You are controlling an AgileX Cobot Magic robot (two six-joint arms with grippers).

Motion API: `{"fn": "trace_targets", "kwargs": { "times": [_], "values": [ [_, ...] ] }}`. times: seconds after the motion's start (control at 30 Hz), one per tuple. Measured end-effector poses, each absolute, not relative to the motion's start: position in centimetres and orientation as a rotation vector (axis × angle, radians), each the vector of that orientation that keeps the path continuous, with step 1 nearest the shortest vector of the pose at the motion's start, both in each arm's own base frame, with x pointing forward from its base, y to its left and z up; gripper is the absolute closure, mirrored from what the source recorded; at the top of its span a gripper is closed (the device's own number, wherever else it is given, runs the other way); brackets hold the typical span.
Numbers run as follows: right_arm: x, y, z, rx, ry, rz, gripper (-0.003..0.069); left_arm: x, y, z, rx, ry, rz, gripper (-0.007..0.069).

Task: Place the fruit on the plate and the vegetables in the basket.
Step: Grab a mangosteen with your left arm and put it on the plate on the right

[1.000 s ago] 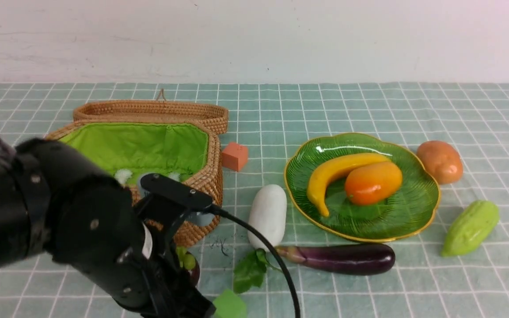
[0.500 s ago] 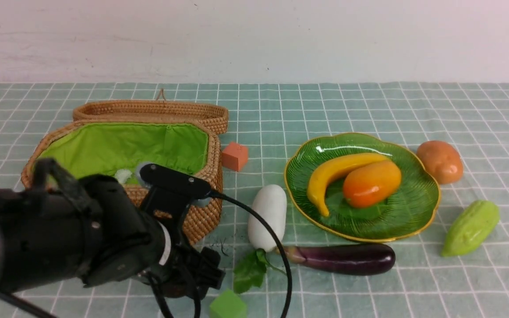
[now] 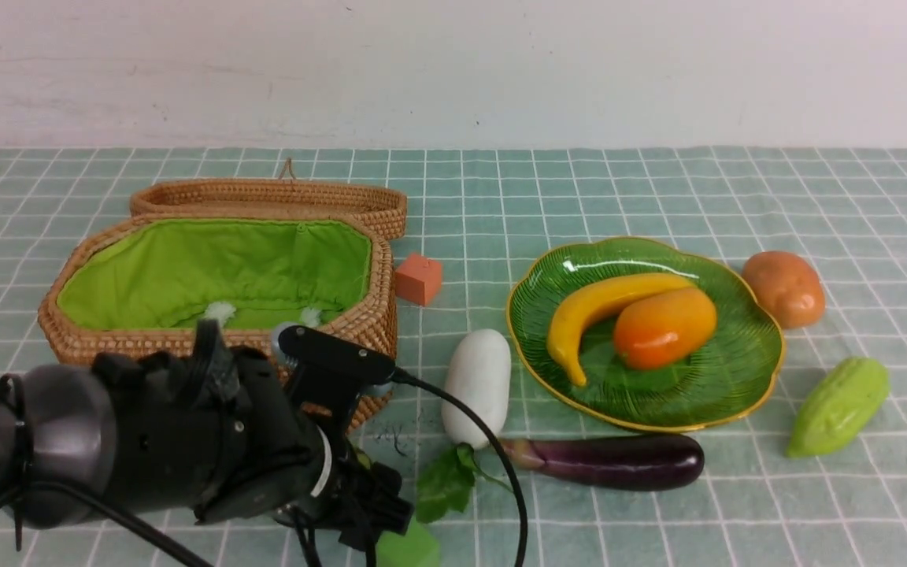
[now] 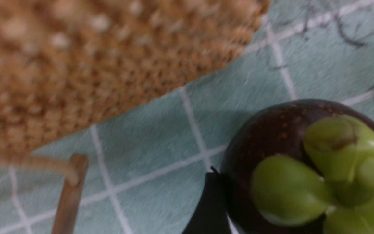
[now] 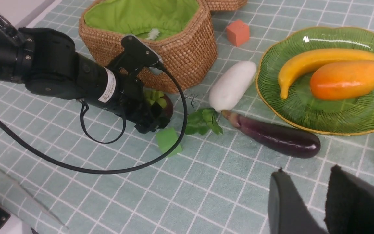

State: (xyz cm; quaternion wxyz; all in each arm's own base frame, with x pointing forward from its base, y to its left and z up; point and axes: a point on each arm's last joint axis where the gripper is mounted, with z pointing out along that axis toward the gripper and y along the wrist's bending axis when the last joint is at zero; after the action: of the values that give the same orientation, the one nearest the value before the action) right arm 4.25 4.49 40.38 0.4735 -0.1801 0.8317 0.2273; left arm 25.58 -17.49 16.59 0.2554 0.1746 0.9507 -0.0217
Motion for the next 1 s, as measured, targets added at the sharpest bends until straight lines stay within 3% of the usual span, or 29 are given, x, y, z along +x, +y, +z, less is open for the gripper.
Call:
{"fn": "trace_targets", "kwargs": {
  "times": [0.53, 0.73, 0.87, 1.0],
  "values": [
    [4.2, 4.7, 40.5, -0.458, 2.025, 0.576, 0.0454, 25.4, -17.2, 17.3, 0.471, 2.577, -0.042, 0.0072],
    [4.2, 4.7, 40.5, -0.454, 2.015, 0.575, 0.0456, 23.3, -17.4, 21.2, 0.5, 2.508, -0.096, 0.0072],
    [4.5, 4.5, 40.8, -0.434, 1.983, 0.547, 0.0456, 21.6, -19.7, 25.1, 0.597, 2.429, -0.215, 0.0072],
    [4.8, 4.0, 40.8, -0.37, 1.987, 0.493, 0.0456, 23.1, -23.1, 28.8, 0.687, 2.336, -0.352, 0.0072]
  ]
}}
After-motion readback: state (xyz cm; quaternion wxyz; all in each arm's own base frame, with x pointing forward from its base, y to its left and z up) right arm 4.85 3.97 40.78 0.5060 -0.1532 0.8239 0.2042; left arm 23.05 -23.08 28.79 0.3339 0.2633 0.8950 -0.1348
